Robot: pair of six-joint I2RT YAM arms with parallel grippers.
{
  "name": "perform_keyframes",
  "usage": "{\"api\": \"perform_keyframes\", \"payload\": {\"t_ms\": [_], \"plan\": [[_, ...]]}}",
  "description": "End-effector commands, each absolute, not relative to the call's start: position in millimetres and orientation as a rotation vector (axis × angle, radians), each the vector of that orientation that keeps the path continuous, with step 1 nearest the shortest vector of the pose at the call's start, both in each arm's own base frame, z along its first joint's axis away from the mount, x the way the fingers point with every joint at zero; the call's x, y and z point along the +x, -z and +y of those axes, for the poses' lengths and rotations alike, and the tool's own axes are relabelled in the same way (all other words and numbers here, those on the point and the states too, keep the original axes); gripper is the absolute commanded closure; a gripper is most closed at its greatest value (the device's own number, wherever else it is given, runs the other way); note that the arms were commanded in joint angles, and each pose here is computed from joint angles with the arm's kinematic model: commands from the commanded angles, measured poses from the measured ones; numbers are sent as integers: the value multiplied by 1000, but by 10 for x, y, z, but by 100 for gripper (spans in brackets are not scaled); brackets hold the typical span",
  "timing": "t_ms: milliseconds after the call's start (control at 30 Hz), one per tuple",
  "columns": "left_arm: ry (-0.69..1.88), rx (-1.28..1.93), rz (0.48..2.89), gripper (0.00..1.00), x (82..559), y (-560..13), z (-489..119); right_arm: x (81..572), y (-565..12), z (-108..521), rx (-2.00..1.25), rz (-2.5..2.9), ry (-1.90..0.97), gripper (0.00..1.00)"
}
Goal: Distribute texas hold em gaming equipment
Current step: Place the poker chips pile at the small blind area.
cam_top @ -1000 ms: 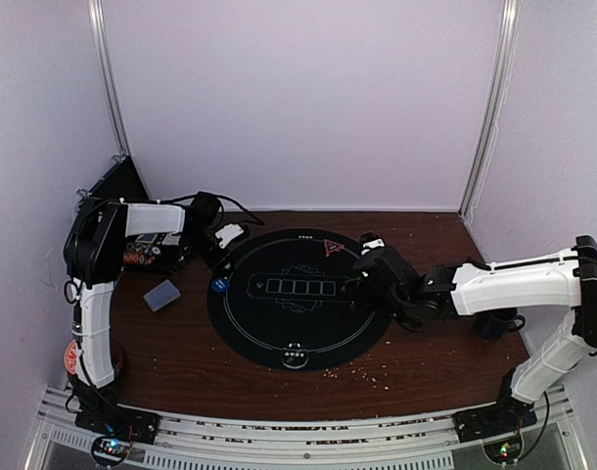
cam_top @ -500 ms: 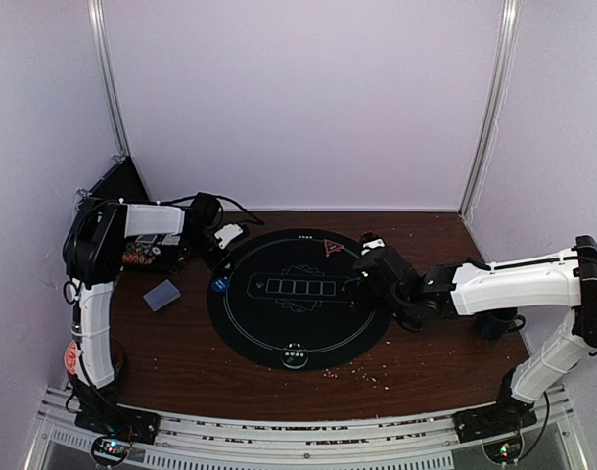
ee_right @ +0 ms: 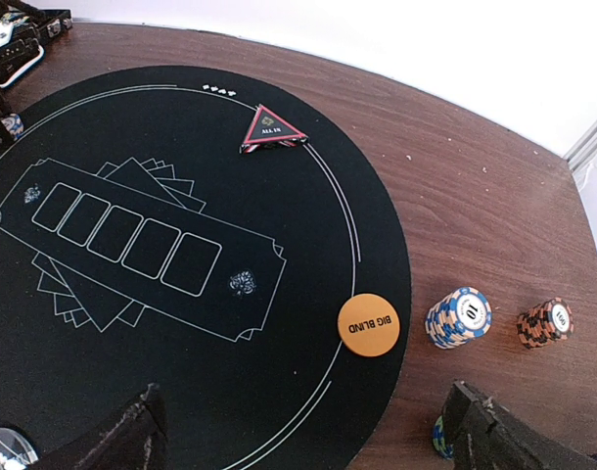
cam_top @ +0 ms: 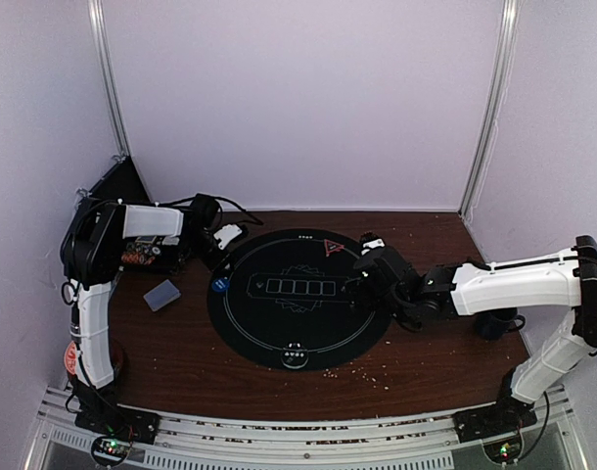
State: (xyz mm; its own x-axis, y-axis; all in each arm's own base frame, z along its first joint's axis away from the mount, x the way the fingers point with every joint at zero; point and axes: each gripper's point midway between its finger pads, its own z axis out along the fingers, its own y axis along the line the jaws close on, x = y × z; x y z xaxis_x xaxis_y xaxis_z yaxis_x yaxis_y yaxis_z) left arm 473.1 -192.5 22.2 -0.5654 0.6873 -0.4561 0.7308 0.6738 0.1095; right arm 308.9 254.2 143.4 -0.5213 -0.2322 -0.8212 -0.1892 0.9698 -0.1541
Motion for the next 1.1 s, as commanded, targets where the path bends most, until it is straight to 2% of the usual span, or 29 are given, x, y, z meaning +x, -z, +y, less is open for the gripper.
{"api": "perform_keyframes", "payload": {"t_ms": [0, 233, 600, 867, 1067], "plan": [[78, 1084, 2465, 70, 4655, -225, -1793, 3101, -1429, 2481, -271, 2126, 87, 0], [84, 1078, 2445, 55, 4656, -328, -1806, 3106, -1426, 2478, -270, 2126, 90, 0], [147, 1056, 2346, 4, 4755, -751, -1953, 3115, -1411, 2472, -269, 2125, 102, 0], [221, 1055, 2226, 2, 4731, -1263, -2119, 3301, -1365, 2232, -169, 2183, 119, 0], [316, 1162, 2084, 2, 4240, -1596, -2271, 3585, -1446, 1873, -21, 2232, 86, 0]]}}
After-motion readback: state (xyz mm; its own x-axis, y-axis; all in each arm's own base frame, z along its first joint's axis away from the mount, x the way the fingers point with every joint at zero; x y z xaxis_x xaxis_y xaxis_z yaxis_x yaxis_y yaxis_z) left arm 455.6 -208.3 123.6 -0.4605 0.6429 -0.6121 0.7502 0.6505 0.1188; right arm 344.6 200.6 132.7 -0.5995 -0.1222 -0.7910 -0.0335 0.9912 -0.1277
